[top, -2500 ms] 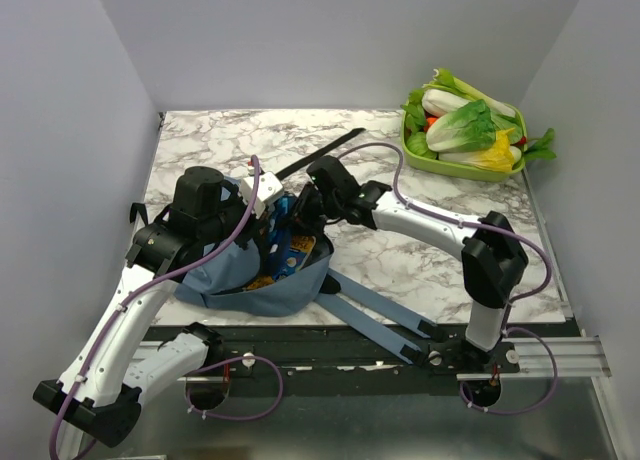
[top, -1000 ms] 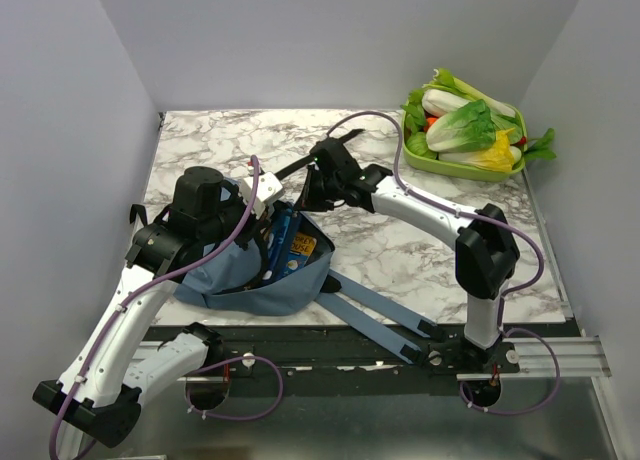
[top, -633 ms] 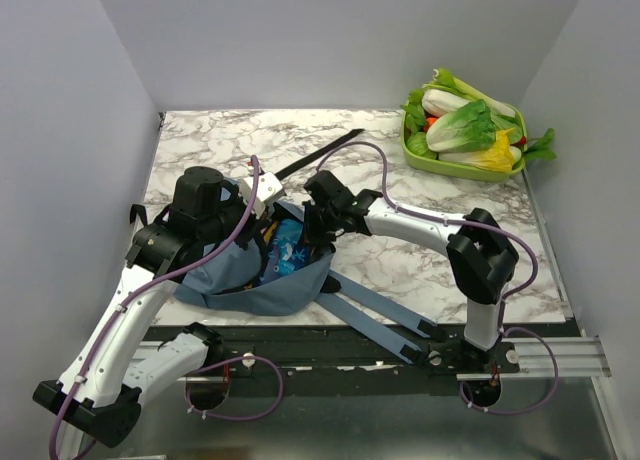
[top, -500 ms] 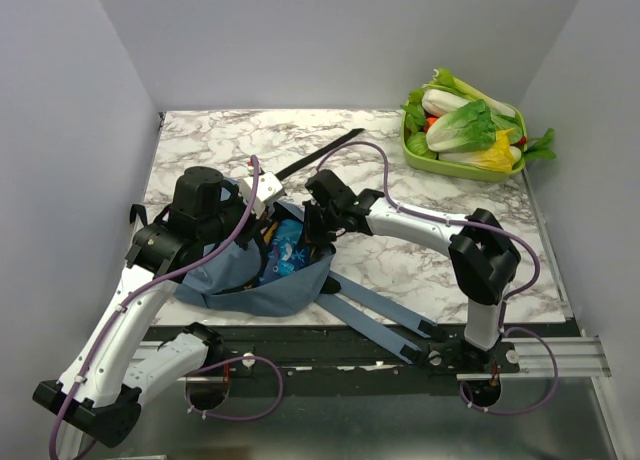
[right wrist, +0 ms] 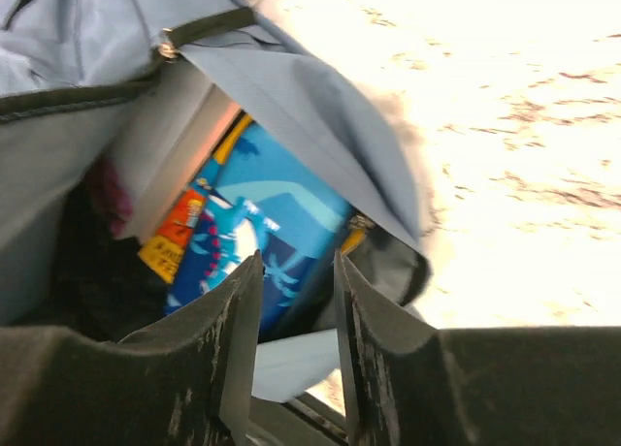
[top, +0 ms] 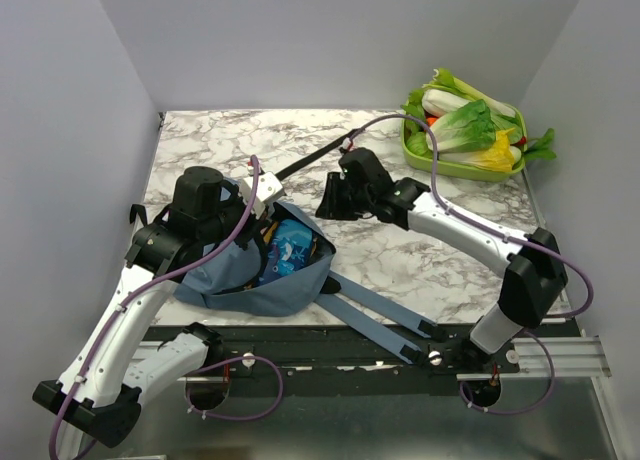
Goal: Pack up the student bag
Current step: Adjust the student bag at the center of the board.
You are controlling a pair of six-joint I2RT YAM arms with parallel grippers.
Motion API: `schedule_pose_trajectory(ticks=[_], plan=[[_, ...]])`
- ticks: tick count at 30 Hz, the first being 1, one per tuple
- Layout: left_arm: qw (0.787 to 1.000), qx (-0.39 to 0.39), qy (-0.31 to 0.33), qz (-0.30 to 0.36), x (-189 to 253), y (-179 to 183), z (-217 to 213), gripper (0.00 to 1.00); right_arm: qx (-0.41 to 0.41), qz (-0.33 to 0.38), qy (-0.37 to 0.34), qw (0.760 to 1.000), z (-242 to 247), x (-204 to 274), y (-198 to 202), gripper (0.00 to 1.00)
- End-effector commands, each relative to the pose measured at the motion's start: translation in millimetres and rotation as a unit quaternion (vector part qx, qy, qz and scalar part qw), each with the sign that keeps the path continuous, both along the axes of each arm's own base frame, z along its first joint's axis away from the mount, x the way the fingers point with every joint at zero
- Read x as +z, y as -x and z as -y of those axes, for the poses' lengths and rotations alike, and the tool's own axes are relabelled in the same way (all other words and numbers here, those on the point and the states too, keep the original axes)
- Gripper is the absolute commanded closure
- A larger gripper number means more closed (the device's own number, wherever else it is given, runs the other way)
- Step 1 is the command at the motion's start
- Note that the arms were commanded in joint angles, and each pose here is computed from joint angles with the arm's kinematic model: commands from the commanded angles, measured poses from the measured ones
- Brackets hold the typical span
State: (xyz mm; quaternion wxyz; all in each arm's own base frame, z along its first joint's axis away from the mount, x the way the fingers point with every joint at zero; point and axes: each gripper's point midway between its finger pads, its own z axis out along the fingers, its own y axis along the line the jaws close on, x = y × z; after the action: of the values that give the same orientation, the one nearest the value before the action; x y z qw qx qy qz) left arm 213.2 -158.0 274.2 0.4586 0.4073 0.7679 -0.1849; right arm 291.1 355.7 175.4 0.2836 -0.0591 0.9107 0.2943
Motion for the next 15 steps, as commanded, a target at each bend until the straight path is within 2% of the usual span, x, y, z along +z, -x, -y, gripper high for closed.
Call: schedule_pose_trajectory(ticks=[1, 2, 5, 8, 15], plan=[[0.997, -0.033, 0.049, 0.044, 42, 3, 16, 1.0, -0.014, 0.008, 0.088, 0.996, 42, -32, 11, 0.51], [0.997, -0.04, 0.055, 0.044, 46, 3, 19, 0.99, -0.012, 0.002, 0.091, 0.996, 45, -38, 15, 0.44], [0.996, -0.049, 0.064, 0.04, 51, 2, 25, 0.99, -0.011, -0.036, 0.101, 0.994, 53, -67, 28, 0.36], [0.995, -0.055, 0.069, 0.037, 53, 4, 27, 0.99, -0.009, -0.071, 0.114, 0.991, 52, -97, 33, 0.36], [0.996, -0.051, 0.064, 0.035, 50, 5, 24, 0.99, 0.015, -0.11, 0.081, 0.99, 38, -110, 45, 0.42]])
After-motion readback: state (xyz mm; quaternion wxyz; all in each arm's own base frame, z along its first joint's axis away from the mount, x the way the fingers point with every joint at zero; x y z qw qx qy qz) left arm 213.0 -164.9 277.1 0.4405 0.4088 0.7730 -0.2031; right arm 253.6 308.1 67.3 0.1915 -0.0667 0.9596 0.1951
